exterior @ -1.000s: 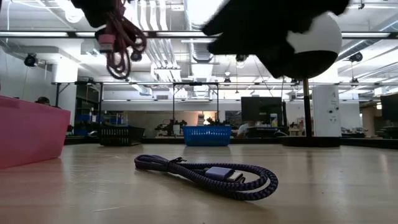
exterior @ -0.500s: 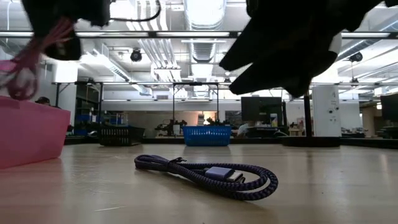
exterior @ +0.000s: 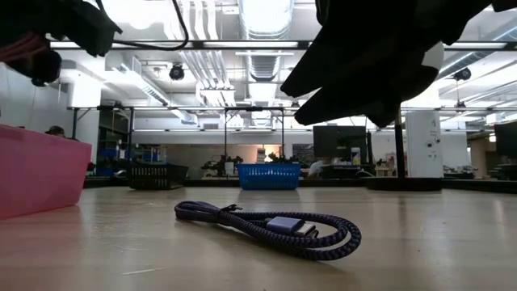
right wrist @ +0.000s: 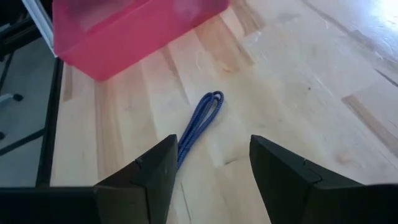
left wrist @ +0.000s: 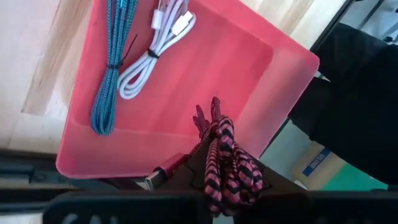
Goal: Pick and place items into bin
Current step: Put the pink tied charger cable into the red bin, then put the blue tied charger cable into the red bin
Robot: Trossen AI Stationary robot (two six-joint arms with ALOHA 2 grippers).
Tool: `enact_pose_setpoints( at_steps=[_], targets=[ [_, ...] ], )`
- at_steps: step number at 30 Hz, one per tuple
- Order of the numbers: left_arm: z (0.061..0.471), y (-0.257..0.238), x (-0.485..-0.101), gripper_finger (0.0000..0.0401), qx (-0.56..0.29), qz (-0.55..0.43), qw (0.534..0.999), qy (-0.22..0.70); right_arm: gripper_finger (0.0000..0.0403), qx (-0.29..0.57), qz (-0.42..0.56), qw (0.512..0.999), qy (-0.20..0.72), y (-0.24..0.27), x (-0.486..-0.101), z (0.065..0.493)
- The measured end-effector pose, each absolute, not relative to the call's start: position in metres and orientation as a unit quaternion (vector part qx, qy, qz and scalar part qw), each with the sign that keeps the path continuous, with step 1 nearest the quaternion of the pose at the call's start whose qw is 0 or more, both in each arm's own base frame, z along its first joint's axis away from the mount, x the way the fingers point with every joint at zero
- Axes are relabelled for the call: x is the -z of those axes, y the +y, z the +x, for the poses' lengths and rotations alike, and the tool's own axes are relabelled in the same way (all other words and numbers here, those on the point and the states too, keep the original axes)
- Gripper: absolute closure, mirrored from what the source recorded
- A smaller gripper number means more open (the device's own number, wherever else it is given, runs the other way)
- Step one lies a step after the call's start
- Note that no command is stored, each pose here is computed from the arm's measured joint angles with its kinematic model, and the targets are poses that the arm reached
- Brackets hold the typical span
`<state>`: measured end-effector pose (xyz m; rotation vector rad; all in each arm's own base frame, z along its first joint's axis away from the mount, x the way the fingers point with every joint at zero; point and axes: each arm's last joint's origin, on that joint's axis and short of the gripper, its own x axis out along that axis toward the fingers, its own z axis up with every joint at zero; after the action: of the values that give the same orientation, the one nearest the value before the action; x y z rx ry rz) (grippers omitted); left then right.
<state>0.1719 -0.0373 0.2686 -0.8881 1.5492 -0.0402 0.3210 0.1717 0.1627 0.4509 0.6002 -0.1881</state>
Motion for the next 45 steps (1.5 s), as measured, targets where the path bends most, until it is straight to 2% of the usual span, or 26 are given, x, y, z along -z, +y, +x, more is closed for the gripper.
enact_pose_setpoints(
  at_steps=[6, 16, 21, 27, 39, 45],
  targets=[
    [0.173, -0.037, -0.268, 0.0358, 0.022, -0.383, 0.630, 0.675, 0.0216, 0.091, 0.220, 0.926, 0.293, 0.172, -0.163, 0.321],
    [0.174, -0.037, -0.268, 0.0244, 0.042, -0.366, 0.643, 0.671, 0.0216, 0.088, 0.223, 0.926, 0.290, 0.172, -0.164, 0.321],
    [0.175, -0.038, -0.270, 0.0211, 0.052, -0.366, 0.657, 0.657, 0.0216, 0.005, 0.234, 0.920, 0.315, 0.181, -0.175, 0.329],
    [0.181, -0.038, -0.273, 0.0202, 0.068, -0.368, 0.680, 0.631, 0.0216, -0.010, 0.230, 0.910, 0.343, 0.189, -0.162, 0.335],
    [0.182, -0.038, -0.274, 0.0202, 0.069, -0.370, 0.682, 0.627, 0.0216, -0.006, 0.239, 0.885, 0.400, 0.198, -0.118, 0.346],
    [0.182, -0.038, -0.274, 0.0202, 0.069, -0.371, 0.683, 0.625, 0.0216, -0.010, 0.244, 0.880, 0.407, 0.203, -0.109, 0.354]
  ],
)
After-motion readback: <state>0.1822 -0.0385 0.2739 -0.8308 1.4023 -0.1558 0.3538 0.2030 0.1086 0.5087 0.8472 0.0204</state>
